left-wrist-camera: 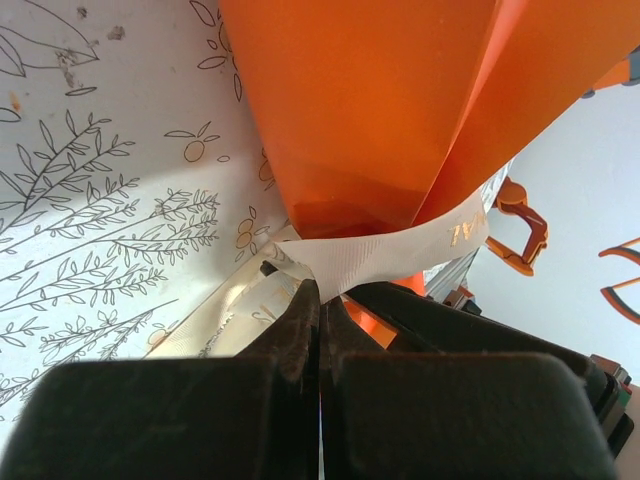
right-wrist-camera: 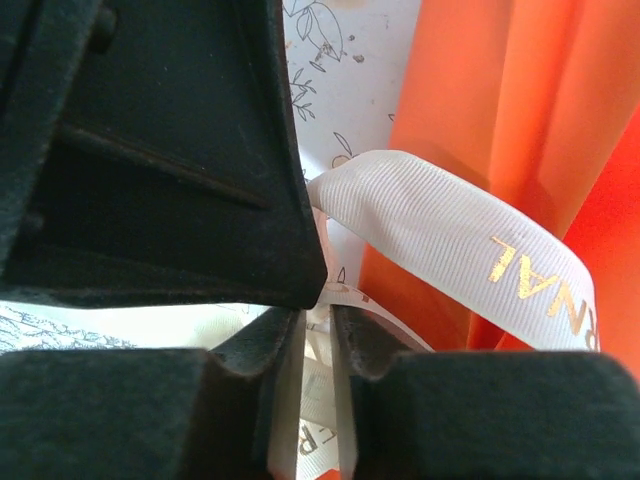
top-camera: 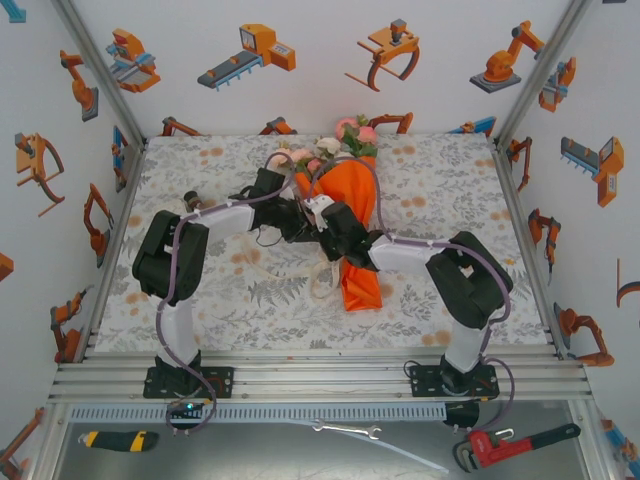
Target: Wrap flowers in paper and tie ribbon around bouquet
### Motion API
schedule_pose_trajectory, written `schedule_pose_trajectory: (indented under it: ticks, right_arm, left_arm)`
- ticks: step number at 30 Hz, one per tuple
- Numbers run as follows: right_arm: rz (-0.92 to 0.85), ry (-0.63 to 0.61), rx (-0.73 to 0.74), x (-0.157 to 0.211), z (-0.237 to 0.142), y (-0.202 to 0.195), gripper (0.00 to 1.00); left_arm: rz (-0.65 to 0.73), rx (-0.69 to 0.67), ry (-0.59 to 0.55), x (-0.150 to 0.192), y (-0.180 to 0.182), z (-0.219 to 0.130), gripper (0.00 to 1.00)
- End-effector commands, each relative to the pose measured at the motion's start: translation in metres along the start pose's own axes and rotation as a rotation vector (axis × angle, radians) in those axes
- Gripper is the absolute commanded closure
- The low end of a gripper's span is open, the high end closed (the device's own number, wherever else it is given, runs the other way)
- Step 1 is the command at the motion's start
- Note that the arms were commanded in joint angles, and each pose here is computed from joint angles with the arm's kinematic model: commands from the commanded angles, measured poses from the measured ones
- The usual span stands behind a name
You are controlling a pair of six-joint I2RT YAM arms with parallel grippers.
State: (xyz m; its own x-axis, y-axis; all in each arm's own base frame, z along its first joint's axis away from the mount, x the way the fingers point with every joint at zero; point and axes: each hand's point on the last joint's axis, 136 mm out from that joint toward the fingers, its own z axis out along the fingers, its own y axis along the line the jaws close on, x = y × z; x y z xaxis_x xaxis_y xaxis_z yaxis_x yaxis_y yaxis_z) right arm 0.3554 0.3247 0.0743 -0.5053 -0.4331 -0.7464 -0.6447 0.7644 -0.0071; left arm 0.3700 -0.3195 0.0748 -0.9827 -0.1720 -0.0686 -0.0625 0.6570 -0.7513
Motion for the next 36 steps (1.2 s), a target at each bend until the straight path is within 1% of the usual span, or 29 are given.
schedule_pose_trajectory:
  ticks: [1, 6, 8, 9, 12, 15, 17, 19, 22, 24, 26, 29, 31, 34, 36]
  right_arm:
    - [-0.007, -0.041, 0.047, -0.015, -0.003, -0.009, 0.89]
    - [-0.003, -0.059, 0.056, -0.017, -0.010, -0.011, 1.00]
    - [-0.001, -0.070, 0.042, -0.021, -0.015, -0.009, 1.00]
    - [0.001, -0.074, 0.037, -0.022, -0.019, -0.008, 1.00]
    - [0.017, -0.078, 0.024, -0.024, -0.029, -0.007, 1.00]
    - [0.039, -0.056, 0.016, -0.021, -0.041, -0.006, 1.00]
    - [0.051, -0.025, 0.001, -0.018, -0.050, -0.003, 1.00]
    - [0.064, 0.011, -0.016, -0.014, -0.058, -0.001, 1.00]
    - [0.096, 0.086, -0.048, -0.005, -0.067, 0.003, 1.00]
    - [0.123, 0.129, -0.059, -0.001, -0.073, 0.003, 1.00]
    - [0.140, 0.152, -0.054, 0.001, -0.077, 0.000, 1.00]
    - [0.149, 0.145, -0.027, 0.000, -0.081, -0.007, 1.00]
    - [0.169, 0.135, -0.011, -0.003, -0.082, -0.013, 1.00]
    - [0.213, 0.116, -0.014, -0.007, -0.082, -0.019, 1.00]
    - [0.225, 0.108, -0.020, -0.008, -0.081, -0.020, 1.00]
  left_arm:
    - [-0.021, 0.012, 0.025, 0.003, -0.001, -0.001, 1.00]
    - [-0.024, 0.024, 0.017, 0.000, -0.003, -0.005, 1.00]
    - [-0.020, 0.027, 0.015, -0.002, -0.003, -0.006, 1.00]
    - [-0.017, 0.028, 0.016, -0.002, -0.003, -0.006, 0.98]
    - [-0.003, 0.037, 0.008, -0.004, -0.004, -0.007, 0.70]
    - [0.034, 0.060, -0.010, -0.005, -0.009, -0.012, 0.53]
    - [0.066, 0.077, -0.035, -0.008, -0.014, -0.021, 0.49]
    - [0.109, 0.115, -0.070, -0.012, -0.022, -0.033, 0.47]
    - [0.223, 0.163, -0.094, -0.008, -0.036, -0.048, 0.46]
    - [0.285, 0.191, -0.076, 0.003, -0.043, -0.053, 0.46]
    - [0.313, 0.247, -0.035, 0.017, -0.048, -0.053, 0.45]
    - [0.321, 0.280, 0.015, 0.034, -0.048, -0.045, 0.43]
    - [0.353, 0.295, 0.026, 0.047, -0.050, -0.038, 0.43]
    - [0.456, 0.282, -0.011, 0.061, -0.050, -0.033, 0.41]
    - [0.517, 0.264, -0.044, 0.064, -0.048, -0.032, 0.41]
